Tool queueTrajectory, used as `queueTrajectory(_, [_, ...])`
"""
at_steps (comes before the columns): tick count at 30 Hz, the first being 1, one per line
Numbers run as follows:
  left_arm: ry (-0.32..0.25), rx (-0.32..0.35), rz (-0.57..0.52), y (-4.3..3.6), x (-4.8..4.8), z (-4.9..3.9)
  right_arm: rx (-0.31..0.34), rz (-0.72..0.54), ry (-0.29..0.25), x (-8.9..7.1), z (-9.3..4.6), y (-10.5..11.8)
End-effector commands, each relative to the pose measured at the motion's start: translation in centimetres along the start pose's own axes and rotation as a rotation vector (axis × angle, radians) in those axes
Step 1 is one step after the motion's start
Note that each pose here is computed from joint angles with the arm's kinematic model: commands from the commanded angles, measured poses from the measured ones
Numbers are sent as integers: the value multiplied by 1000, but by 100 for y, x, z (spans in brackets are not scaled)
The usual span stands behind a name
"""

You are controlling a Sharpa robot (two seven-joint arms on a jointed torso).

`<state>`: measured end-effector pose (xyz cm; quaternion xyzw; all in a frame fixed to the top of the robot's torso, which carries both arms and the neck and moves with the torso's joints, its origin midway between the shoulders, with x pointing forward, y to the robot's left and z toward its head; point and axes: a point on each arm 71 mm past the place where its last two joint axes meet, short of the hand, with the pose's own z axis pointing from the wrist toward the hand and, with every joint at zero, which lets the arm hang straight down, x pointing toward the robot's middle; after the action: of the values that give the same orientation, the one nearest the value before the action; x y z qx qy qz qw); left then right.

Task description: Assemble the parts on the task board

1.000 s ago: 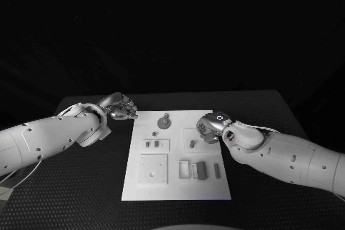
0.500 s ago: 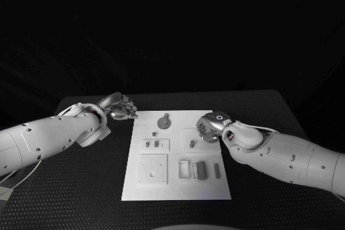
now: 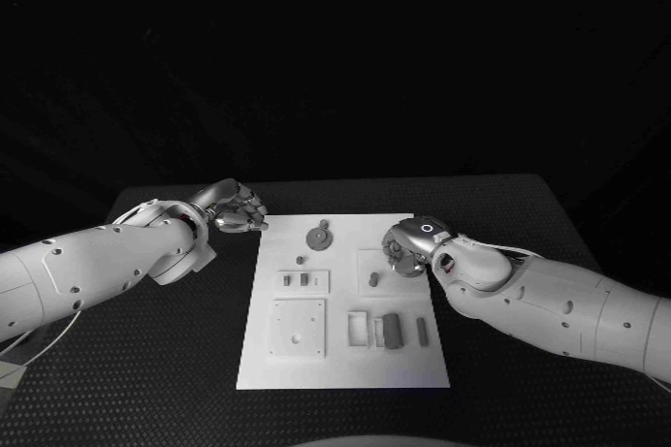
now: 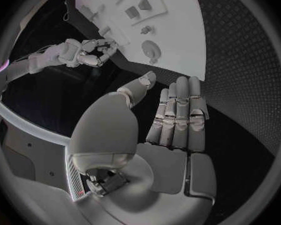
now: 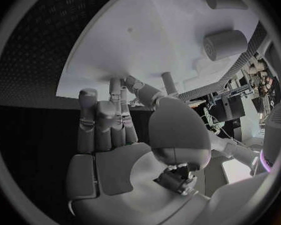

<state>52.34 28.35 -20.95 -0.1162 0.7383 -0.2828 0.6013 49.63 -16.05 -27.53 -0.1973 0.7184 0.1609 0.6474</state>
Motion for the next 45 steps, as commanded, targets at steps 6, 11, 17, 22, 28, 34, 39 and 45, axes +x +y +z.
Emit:
queueTrajectory(6, [5,8,2,-19,3,5,10,-21,-9,40,-26,-32])
queueTrajectory(11, [4,8,2,-18,3,5,14,-19,-23,17,-12,-42])
queueTrajectory(17, [3,8,3,-15,0,4,14,-16,-36,-8,4,-44])
queueTrajectory(22, [3,8,3,-14,-1,4,11,-12,-45,-30,11,-38])
queueTrajectory(28, [2,7,3,-13,-2,3,8,-4,-20,-20,14,-39])
queueTrajectory(34, [3,3,3,-5,-5,-2,0,2,15,8,17,-45])
queueTrajectory(39, [4,2,4,-4,-5,-3,0,9,29,20,16,-56])
queueTrajectory(45, [3,2,6,-4,-5,-4,1,16,36,26,19,-59])
